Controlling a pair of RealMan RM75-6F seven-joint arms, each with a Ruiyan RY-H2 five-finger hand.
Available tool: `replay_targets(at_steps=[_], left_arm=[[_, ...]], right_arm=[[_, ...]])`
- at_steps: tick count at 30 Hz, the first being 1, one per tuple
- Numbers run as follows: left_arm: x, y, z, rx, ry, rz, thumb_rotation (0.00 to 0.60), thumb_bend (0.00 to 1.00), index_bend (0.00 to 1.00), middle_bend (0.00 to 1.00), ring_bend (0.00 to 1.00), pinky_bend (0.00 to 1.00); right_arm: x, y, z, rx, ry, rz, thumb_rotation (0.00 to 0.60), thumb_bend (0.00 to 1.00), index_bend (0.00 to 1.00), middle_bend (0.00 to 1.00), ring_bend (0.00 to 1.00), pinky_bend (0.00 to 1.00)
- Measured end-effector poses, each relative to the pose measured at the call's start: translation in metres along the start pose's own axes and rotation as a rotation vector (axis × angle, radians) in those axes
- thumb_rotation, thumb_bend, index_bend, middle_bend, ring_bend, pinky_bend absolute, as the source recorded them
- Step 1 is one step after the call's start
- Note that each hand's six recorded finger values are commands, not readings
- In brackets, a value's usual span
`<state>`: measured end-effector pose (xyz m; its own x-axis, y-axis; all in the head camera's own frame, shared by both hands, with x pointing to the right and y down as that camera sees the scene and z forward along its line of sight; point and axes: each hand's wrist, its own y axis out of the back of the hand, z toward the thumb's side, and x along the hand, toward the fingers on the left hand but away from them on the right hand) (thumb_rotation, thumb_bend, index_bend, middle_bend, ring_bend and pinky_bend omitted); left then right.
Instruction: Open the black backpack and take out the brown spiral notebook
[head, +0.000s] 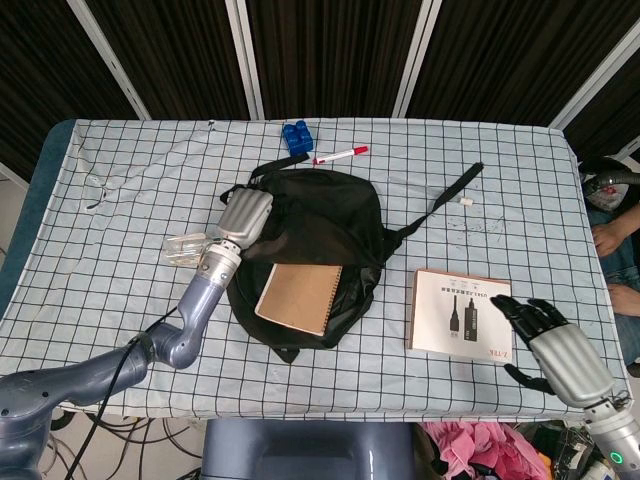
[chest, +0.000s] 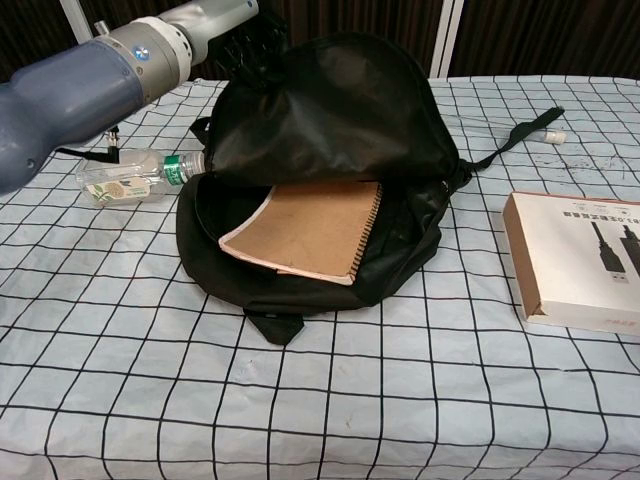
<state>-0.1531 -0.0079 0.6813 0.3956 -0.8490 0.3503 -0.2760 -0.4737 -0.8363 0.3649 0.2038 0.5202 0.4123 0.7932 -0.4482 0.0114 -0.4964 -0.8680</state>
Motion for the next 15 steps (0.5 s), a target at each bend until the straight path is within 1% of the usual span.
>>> replay_targets(at_steps=[3,6,9,12,15], left_arm=[[0.01,0.002,-0.005,-0.016,0.029,-0.002,0.6,0.42,0.61,0.66,0.47,0.37],[0.014,0.0,-0.005,-0.022,0.035,-0.01,0.6,0.42,0.61,0.66,0.47,0.37],[0.014,-0.001,-0.004,-0.019,0.031,-0.01,0.6,0.42,0.61,0.66,0.47,0.37],[0.016,-0.001,-0.004,-0.019,0.032,-0.005,0.6,0.42,0.61,0.66,0.47,0.37],[0.019,-0.003,-0.003,-0.022,0.036,-0.002,0.6,0.42,0.61,0.65,0.47,0.37]], right_arm=[[-0.024,-0.002,0.019,-0.002,0.092,0.053,0.6,0.17,0.0,0.12,0.23,0.18],[-0.045,-0.002,0.038,0.004,0.171,0.085,0.6,0.17,0.0,0.12,0.24,0.18],[-0.062,-0.002,0.053,0.001,0.225,0.093,0.6,0.17,0.0,0.12,0.24,0.18],[-0.08,-0.004,0.066,0.0,0.269,0.085,0.6,0.17,0.0,0.12,0.24,0.18],[-0.099,-0.008,0.077,0.005,0.299,0.084,0.6,0.17,0.0,0.11,0.24,0.18]])
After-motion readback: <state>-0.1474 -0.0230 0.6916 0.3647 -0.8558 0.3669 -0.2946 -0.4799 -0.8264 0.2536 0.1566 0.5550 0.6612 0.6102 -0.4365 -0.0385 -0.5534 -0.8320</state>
